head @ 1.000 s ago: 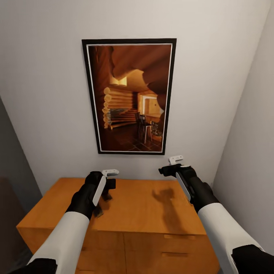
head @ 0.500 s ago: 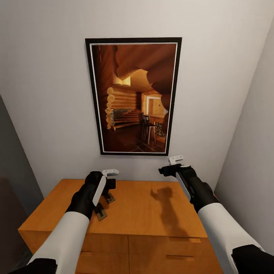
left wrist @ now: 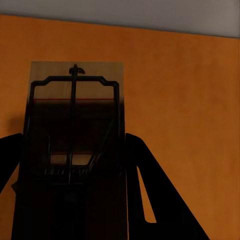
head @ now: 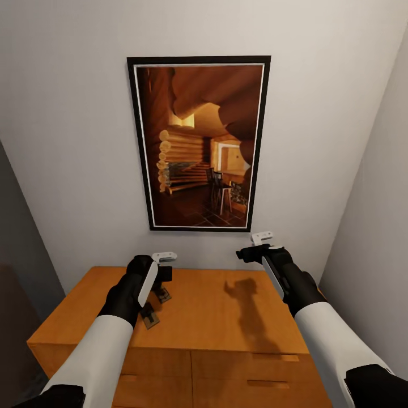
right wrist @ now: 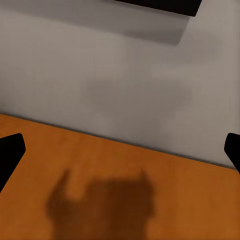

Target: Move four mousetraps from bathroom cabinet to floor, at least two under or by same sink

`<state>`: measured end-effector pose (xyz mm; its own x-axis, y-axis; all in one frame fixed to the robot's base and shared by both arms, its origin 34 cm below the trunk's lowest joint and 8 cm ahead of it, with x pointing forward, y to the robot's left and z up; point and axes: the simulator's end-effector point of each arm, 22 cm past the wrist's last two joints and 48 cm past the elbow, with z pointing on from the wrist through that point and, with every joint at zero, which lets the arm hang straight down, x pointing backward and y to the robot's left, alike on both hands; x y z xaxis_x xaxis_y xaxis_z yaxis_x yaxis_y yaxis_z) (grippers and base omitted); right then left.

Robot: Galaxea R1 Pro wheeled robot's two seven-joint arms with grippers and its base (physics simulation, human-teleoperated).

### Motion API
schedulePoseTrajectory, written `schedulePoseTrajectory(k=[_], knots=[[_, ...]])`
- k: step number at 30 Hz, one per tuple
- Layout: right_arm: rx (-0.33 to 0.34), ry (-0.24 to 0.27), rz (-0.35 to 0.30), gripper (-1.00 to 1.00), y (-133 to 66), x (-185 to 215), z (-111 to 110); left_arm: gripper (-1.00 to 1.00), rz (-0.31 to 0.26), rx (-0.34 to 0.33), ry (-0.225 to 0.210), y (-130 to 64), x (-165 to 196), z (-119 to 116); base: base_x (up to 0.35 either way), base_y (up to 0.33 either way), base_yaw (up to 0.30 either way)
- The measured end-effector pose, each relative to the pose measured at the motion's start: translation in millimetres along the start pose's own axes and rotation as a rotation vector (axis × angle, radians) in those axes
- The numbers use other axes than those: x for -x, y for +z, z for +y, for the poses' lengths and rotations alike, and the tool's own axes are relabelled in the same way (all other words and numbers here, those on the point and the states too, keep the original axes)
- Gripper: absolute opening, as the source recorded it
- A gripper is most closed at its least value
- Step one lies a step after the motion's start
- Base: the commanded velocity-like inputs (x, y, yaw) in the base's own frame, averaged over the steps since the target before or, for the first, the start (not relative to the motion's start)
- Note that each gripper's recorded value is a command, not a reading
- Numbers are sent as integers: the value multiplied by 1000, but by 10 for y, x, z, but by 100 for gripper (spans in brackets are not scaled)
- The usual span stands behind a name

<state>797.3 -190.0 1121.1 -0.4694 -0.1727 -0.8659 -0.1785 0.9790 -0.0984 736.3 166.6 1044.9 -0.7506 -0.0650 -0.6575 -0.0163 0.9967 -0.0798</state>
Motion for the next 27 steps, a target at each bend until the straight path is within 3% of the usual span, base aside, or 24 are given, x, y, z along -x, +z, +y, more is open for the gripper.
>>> schedulePoseTrajectory(k=[11, 27], knots=[[0, 0, 0, 100, 0, 0, 0, -100, 0, 0, 0, -1, 2, 0, 0, -244, 0], [0, 0, 0, 100, 0, 0, 0, -100, 0, 0, 0, -1, 1, -1, 0, -23, 0]])
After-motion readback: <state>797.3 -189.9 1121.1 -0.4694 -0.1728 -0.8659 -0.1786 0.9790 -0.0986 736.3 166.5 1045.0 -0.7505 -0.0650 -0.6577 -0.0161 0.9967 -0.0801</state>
